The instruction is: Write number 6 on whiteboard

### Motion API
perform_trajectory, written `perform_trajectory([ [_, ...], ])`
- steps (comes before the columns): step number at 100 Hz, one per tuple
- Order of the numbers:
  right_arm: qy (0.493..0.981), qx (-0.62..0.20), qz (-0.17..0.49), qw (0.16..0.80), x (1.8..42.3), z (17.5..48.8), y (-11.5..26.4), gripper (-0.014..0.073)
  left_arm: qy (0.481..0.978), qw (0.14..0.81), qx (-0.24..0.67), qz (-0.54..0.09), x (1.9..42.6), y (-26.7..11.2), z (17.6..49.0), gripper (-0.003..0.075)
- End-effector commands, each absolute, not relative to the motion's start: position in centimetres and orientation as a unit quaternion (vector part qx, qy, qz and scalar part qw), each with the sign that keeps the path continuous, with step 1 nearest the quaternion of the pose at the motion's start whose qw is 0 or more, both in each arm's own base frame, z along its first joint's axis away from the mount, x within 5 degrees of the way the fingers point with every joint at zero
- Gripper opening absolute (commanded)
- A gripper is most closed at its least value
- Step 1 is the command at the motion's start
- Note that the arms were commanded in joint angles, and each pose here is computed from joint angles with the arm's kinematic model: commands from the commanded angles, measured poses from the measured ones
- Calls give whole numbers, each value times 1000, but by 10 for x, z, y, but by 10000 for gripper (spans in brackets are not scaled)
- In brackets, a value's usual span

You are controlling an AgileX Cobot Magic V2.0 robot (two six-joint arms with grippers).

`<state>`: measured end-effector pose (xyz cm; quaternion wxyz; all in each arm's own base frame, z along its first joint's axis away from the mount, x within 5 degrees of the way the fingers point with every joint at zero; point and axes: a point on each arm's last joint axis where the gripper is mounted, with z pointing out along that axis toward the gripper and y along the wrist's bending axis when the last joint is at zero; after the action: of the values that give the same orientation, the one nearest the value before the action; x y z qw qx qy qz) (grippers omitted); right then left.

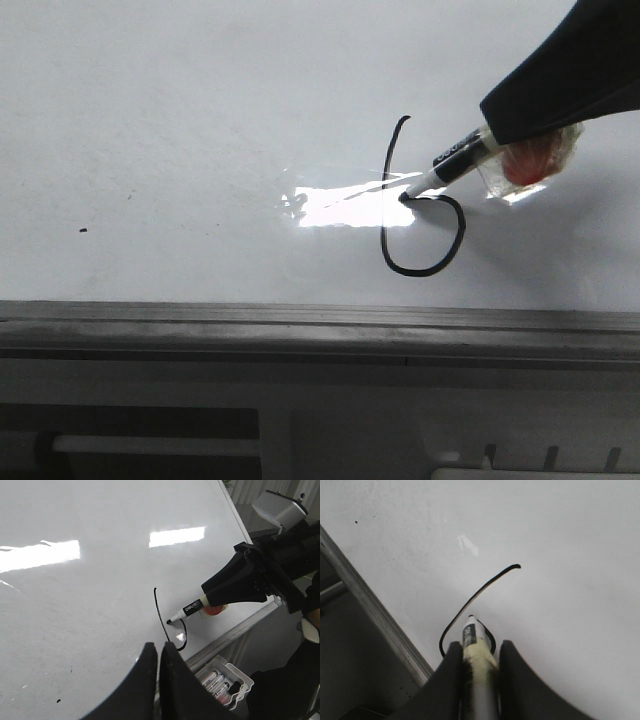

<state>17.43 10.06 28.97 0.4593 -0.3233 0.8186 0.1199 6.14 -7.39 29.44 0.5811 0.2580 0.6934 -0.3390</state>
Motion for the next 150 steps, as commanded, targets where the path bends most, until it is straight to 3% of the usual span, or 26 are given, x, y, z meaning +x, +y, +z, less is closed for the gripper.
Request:
perform_trajectory([
  [1,808,-313,107,486,184,296,101,-62,678,607,228,-345,64,-71,308,-19],
  [72,826,-320,121,448,183,287,104,-62,678,607,228,-345,64,-71,308,-19],
  [101,744,-343,156,552,143,362,100,-63,678,607,227,-346,64,-71,308,-19],
  [113,736,-351,162,556,132,372,96,-63,680,603,228,-348,65,-73,309,-12],
  [125,744,-367,164,534,127,368,96,-63,689,581,270,-339,67,-82,315,112],
  [138,750,-384,164,513,126,363,98,-63,698,535,355,-318,75,-101,322,328],
  [150,739,-419,160,504,126,360,104,-64,687,491,447,-296,86,-125,328,358],
])
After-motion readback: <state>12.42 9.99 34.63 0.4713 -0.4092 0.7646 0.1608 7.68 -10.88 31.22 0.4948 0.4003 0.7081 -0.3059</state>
